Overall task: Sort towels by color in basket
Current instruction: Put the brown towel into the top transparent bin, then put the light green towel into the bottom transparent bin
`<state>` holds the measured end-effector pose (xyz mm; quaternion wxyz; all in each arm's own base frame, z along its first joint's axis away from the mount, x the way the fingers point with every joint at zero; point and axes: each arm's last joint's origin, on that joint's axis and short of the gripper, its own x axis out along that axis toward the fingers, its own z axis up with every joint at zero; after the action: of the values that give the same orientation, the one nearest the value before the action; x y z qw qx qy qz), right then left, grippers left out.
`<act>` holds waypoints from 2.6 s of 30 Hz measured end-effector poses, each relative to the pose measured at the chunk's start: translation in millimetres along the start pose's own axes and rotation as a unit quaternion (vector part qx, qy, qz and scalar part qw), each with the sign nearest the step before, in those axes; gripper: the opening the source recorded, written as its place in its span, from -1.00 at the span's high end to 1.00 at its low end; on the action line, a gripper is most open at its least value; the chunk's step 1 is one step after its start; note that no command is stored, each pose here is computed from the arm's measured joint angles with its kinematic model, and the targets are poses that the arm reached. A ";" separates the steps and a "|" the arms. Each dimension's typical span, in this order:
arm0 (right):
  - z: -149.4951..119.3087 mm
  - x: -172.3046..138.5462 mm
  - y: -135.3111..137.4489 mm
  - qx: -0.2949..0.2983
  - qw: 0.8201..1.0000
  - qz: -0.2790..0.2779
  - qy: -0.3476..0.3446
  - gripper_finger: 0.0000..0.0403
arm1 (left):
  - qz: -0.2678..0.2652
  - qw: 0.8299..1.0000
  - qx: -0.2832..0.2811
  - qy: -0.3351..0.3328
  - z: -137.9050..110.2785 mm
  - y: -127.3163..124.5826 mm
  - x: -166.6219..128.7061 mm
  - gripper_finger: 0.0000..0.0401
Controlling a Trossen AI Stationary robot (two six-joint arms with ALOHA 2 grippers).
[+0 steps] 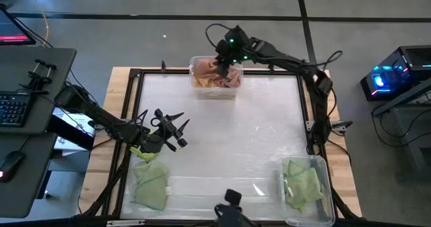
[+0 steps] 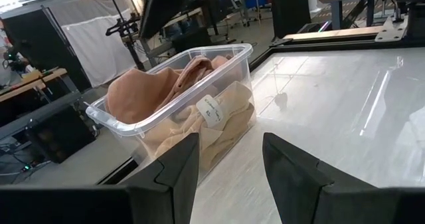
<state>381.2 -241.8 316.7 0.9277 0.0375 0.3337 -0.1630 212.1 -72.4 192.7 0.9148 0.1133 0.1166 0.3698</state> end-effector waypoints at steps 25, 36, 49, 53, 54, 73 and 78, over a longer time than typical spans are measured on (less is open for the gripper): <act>-49.9 77.3 -17.4 0.009 0.996 0.038 0.085 0.65 | 0.000 1.000 0.005 0.005 -2.2 0.2 0.0 0.23; -19.1 -7.2 -10.0 0.052 0.995 -0.007 0.090 0.65 | 0.001 1.000 -0.009 0.008 -3.6 0.3 0.0 0.23; -71.1 63.2 -26.3 0.064 0.974 -0.033 0.216 0.65 | 0.001 1.000 -0.012 0.008 -3.6 0.3 0.0 0.23; -71.9 70.4 -22.3 0.053 0.975 -0.035 0.212 0.65 | 0.001 1.000 -0.011 0.009 -3.8 0.2 0.0 0.23; -69.7 68.6 -21.1 0.051 0.977 -0.034 0.206 0.65 | 0.001 1.000 -0.012 0.009 -3.7 0.2 0.0 0.23; -33.0 -25.2 139.6 -0.127 0.992 0.012 0.020 0.65 | -0.041 0.999 -0.014 -0.003 -4.6 -8.4 -20.1 0.23; -85.7 -62.0 184.9 -0.120 0.990 0.067 -0.038 0.65 | -0.045 0.999 -0.015 -0.001 -6.2 -8.9 -21.8 0.23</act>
<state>344.9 -34.8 282.2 0.9463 -0.0584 0.3119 -0.0610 200.8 -93.2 187.1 0.9321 0.0948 0.1151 0.3301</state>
